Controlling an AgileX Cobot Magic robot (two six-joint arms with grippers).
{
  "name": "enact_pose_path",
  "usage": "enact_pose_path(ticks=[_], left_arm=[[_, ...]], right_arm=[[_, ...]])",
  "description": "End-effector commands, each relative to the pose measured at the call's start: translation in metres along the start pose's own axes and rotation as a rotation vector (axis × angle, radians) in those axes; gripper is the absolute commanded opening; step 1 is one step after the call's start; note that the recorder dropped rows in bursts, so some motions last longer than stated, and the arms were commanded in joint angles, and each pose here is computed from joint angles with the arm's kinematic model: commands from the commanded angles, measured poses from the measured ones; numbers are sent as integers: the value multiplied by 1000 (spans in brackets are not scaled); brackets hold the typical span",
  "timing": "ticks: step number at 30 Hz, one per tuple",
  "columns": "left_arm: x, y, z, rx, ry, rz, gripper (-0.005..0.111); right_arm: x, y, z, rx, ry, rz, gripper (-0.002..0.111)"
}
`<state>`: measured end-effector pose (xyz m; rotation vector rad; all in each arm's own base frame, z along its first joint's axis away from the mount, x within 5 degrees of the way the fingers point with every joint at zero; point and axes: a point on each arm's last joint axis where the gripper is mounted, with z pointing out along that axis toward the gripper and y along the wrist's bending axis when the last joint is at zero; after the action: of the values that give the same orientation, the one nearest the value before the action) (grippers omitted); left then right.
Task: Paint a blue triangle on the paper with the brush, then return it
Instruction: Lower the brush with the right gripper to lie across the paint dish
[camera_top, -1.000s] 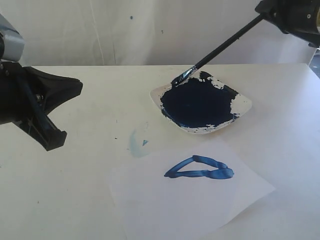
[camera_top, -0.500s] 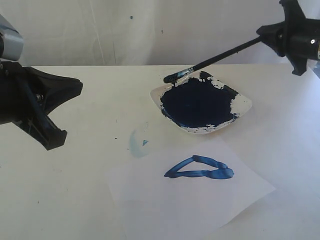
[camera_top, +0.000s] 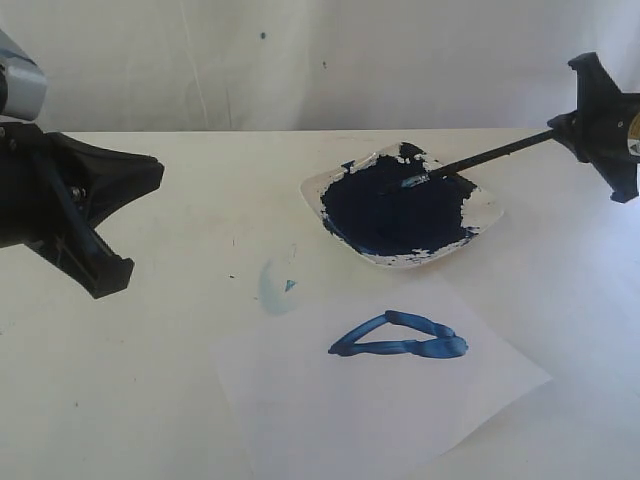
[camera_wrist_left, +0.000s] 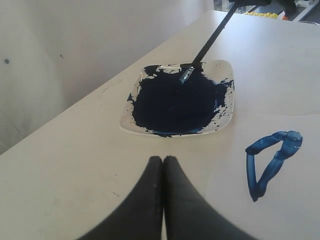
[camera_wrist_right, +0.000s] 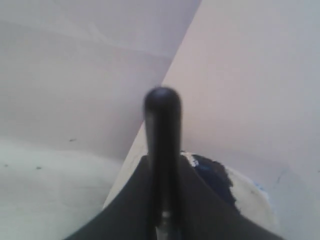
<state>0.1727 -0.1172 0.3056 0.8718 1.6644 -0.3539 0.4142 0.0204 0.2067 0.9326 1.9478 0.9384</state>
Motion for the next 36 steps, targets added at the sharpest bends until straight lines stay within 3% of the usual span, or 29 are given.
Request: enact_pose_path(ticks=[1,5,12,22,36], left_arm=[[1,-1,-2,-6,0,0,0],[1,-1,-2,-6,0,-3,0],[1,-1,-2,-6,0,-16,0],[1,2,-1,-34,7,-16,0],[1,2,-1,-39,7,-18,0]], right_arm=[[-9,-5,-2,78,-63,-14,0],[-9,-5,-2,73,-66,5,0],[-16,-16,16,-83,29,72,0],[-7,-52,44,-113,95,193,0],[-3,-76,68,-107,98,276,0]])
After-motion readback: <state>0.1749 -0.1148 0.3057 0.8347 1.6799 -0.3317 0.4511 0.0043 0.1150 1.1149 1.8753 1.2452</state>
